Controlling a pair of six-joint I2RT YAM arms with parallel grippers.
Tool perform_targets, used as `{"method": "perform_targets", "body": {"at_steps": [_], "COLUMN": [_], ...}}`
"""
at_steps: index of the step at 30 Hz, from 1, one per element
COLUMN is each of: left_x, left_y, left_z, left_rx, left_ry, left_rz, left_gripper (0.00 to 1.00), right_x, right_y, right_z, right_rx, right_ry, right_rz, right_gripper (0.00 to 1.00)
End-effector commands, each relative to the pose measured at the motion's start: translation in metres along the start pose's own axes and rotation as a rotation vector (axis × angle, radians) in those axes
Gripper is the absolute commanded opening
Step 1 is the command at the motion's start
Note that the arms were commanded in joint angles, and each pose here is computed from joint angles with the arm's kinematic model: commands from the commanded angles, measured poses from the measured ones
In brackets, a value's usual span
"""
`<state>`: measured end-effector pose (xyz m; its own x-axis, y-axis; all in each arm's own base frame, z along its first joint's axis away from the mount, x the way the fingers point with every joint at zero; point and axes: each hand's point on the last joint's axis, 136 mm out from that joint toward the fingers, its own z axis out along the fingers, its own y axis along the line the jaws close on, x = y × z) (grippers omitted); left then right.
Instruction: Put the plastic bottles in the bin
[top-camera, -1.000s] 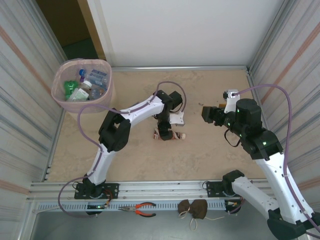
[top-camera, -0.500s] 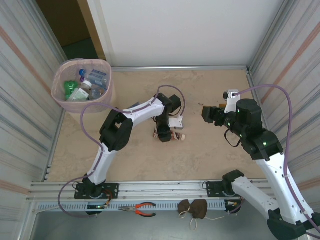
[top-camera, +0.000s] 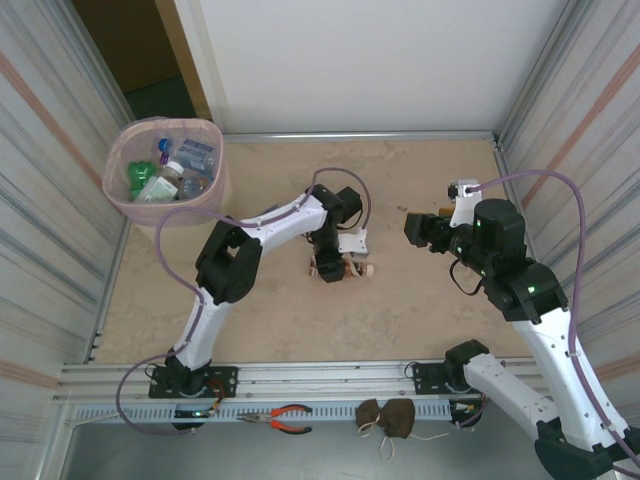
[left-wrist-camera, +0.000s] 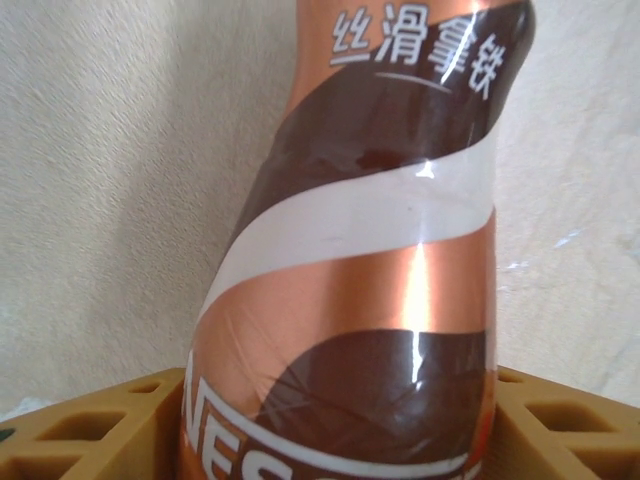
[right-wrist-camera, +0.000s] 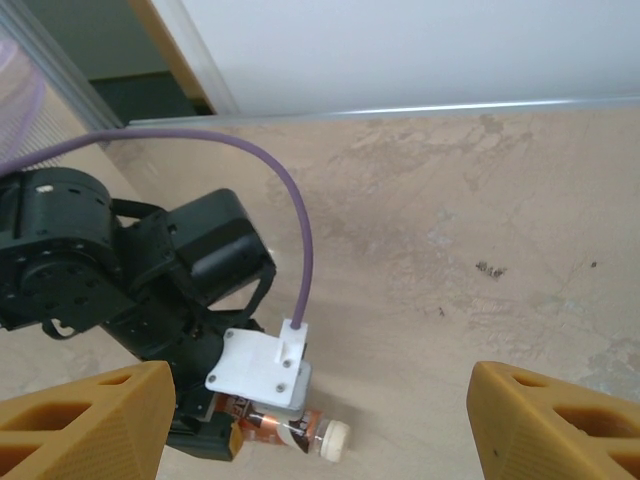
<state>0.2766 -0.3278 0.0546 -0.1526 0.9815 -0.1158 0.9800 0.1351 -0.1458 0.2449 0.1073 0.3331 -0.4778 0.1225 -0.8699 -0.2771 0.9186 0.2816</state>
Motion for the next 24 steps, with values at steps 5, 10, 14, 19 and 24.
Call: {"method": "perform_targets", "body": {"at_steps": [5, 10, 14, 19, 24], "left_x": [-0.02, -0.02, -0.012, 0.01, 0.046], "left_y": [-0.006, 0.002, 0.01, 0.019, 0.028], "left_z": [-0.087, -0.141, -0.191, -0.249, -0.302], "left_rx": [-0.057, -0.121, -0.187, -0.257, -0.334], "left_ry": [-0.23, -0.358, -0.463, -0.579, -0.681], "left_rz": [-0.023, -0.076, -0.14, -0.234, -0.353], "left_gripper": [0.64, 0.63, 0.62, 0.62, 0.61], "right_x": [-0.007, -0.009, -0.01, -0.01, -0.011], "right_y": [0.002, 0.004, 0.004, 0.005, 0.005], "right_z": [-0.004, -0.003, -0.002, 0.0, 0.002], "right_rx": [-0.011, -0.017, -0.018, -0.022, -0.026], "right_ry": [-0.023, -0.026, -0.025, -0.024, -0.023], "right_rz": [-0.015, -0.018, -0.022, -0.027, -0.03], "right_gripper": [0.76, 0.76, 0.76, 0.76, 0.76]}}
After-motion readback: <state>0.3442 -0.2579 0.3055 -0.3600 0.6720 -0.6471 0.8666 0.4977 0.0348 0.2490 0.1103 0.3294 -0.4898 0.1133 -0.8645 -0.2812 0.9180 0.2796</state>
